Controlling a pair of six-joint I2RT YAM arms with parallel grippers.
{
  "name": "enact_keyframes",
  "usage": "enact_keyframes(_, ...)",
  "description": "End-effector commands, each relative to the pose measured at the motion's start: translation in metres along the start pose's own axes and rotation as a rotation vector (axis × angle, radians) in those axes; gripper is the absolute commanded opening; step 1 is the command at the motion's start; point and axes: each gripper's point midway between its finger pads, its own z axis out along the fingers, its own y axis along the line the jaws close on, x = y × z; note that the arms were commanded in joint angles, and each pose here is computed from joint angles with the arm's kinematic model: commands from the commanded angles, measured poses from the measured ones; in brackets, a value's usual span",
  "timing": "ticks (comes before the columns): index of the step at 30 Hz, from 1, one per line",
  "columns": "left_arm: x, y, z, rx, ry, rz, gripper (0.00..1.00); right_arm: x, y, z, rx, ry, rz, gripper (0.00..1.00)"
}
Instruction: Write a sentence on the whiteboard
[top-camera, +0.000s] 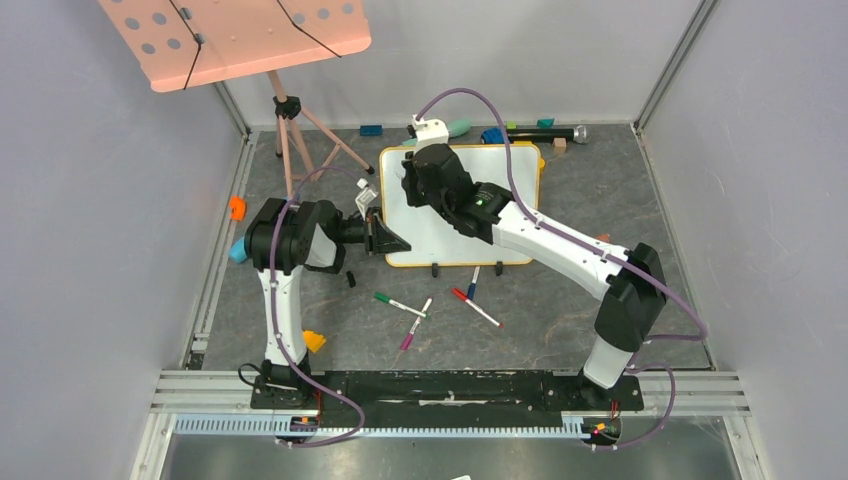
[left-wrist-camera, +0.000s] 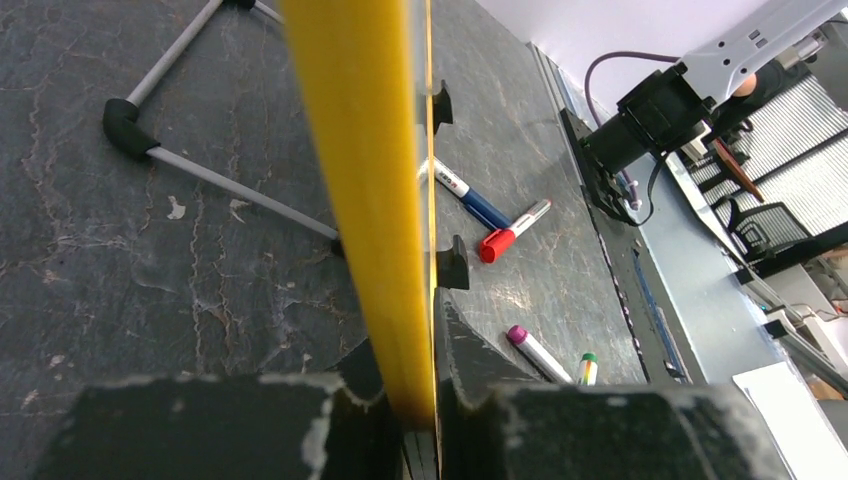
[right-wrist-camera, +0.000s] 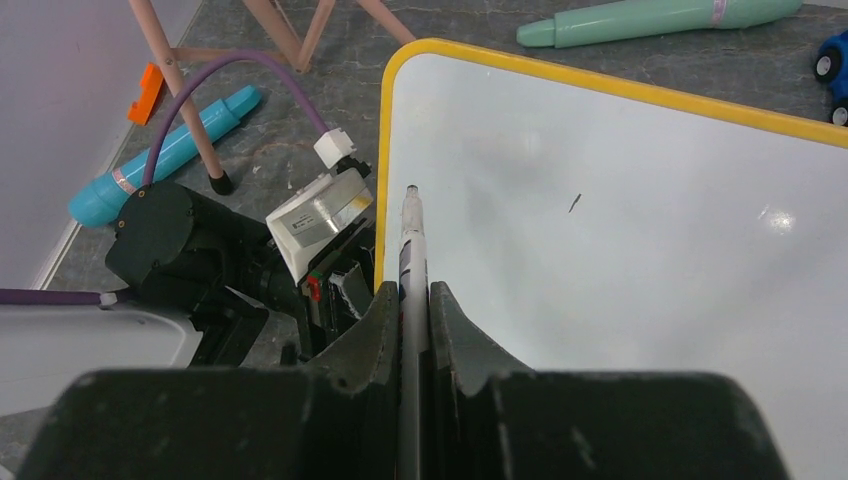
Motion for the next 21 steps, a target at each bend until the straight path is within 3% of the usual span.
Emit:
enact_keyframes(1, -0.014, -0.014, 0.008, 0.033, 0.002, 0.147, 0.11, -0.028, -0.001, -0.016, 0.012, -0.074, 0.04, 0.0)
enact_keyframes(7, -0.021, -0.015, 0.009, -0.067, -0.075, 0.207, 0.03, -0.029, -0.014, -0.034, 0.037, -0.09, 0.041, 0.0)
enact_keyframes(14, -0.028, -0.007, 0.011, -0.111, -0.115, 0.158, 0.02, -0.034, -0.025, -0.051, 0.059, -0.113, 0.046, 0.0)
enact_keyframes(21, -0.036, 0.002, -0.017, -0.345, -0.246, 0.178, 0.02, -0.037, -0.03, -0.059, 0.064, -0.122, 0.049, 0.0)
